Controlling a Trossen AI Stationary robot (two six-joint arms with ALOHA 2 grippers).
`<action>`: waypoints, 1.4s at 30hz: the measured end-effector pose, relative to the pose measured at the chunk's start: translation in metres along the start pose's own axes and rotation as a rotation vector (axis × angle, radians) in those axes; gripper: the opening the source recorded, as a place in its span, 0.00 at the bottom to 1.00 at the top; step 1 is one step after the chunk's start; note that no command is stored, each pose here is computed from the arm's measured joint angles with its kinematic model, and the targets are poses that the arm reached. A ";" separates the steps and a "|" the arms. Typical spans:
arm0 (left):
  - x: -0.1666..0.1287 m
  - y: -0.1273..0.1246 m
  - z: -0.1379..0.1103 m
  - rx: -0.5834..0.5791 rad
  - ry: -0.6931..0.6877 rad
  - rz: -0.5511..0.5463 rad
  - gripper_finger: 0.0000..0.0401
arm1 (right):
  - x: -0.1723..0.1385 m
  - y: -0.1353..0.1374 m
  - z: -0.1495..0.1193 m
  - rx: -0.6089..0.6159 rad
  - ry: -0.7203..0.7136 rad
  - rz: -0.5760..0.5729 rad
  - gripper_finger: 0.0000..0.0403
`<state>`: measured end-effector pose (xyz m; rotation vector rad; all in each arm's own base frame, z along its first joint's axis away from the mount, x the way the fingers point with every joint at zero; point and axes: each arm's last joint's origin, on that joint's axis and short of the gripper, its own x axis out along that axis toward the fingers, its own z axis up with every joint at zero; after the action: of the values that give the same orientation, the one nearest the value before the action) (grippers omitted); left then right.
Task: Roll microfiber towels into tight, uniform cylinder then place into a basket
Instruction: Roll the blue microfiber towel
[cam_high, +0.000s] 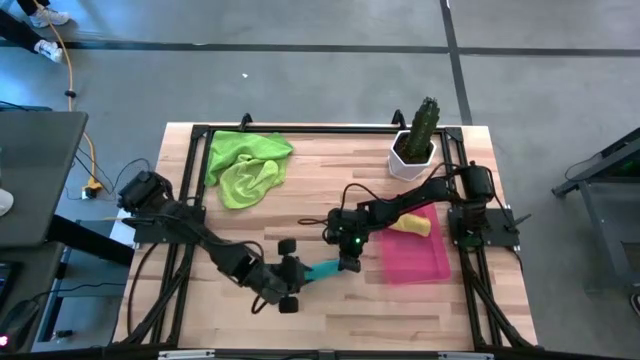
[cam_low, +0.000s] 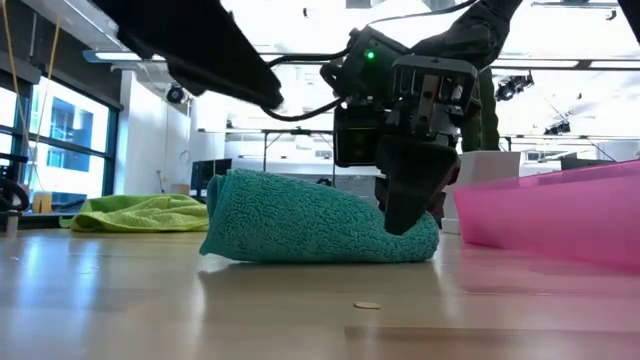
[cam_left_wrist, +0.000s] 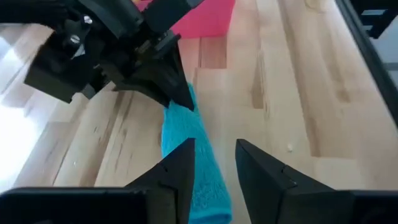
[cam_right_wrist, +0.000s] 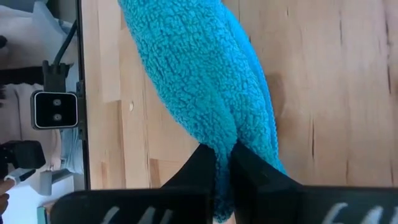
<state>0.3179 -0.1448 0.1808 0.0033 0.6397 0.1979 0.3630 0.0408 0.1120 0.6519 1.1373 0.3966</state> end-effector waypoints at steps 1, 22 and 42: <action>0.004 0.000 -0.002 0.002 0.001 0.003 0.28 | 0.000 0.000 0.000 0.000 -0.001 0.000 0.02; 0.061 -0.008 -0.057 -0.105 0.143 0.099 0.48 | 0.000 0.001 0.002 -0.080 -0.022 -0.008 0.13; 0.068 -0.006 -0.061 -0.237 0.168 0.089 0.47 | -0.024 0.079 -0.005 -0.826 -0.192 -0.245 0.30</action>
<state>0.3356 -0.1416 0.0910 -0.2154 0.7809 0.3623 0.3514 0.0872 0.1795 -0.1717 0.7583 0.5306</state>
